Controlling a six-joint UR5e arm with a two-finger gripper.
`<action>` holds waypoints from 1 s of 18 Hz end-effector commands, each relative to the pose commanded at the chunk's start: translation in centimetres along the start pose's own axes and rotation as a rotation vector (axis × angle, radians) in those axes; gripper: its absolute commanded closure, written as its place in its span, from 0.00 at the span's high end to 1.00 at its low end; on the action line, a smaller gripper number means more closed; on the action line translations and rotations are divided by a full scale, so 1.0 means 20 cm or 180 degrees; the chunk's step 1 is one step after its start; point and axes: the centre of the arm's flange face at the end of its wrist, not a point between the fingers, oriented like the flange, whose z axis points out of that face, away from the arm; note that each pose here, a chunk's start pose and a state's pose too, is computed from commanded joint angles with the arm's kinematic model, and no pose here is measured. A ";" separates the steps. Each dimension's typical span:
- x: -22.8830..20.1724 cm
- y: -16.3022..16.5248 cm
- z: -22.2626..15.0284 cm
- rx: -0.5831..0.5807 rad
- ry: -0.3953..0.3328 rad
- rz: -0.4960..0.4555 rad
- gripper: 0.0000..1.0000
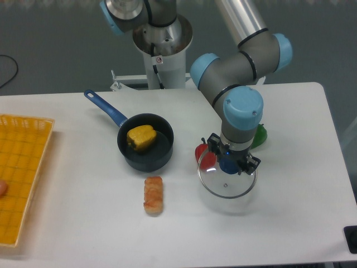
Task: Close the pot lid
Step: 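Hold the glass lid by its blue knob and lift it slightly, then carry the glass lid over the dark blue saucepan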
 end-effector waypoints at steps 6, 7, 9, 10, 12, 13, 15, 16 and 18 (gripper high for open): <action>0.01 0.00 -0.01 0.0035 0.0006 -0.0005 0.52; 0.01 0.00 -0.01 0.0033 0.0010 -0.0010 0.52; 0.01 0.00 -0.01 0.0035 0.0006 -0.0010 0.52; 0.02 -0.01 -0.02 0.0035 0.0006 -0.0005 0.52; 0.05 -0.01 -0.04 0.0040 -0.0003 -0.0005 0.52; 0.08 -0.04 -0.03 0.0036 0.0005 0.0024 0.52; 0.13 -0.05 -0.05 0.0037 -0.0006 0.0063 0.52; 0.16 -0.07 -0.06 0.0034 -0.0008 0.0087 0.52; 0.23 -0.10 -0.10 0.0044 -0.0026 0.0111 0.52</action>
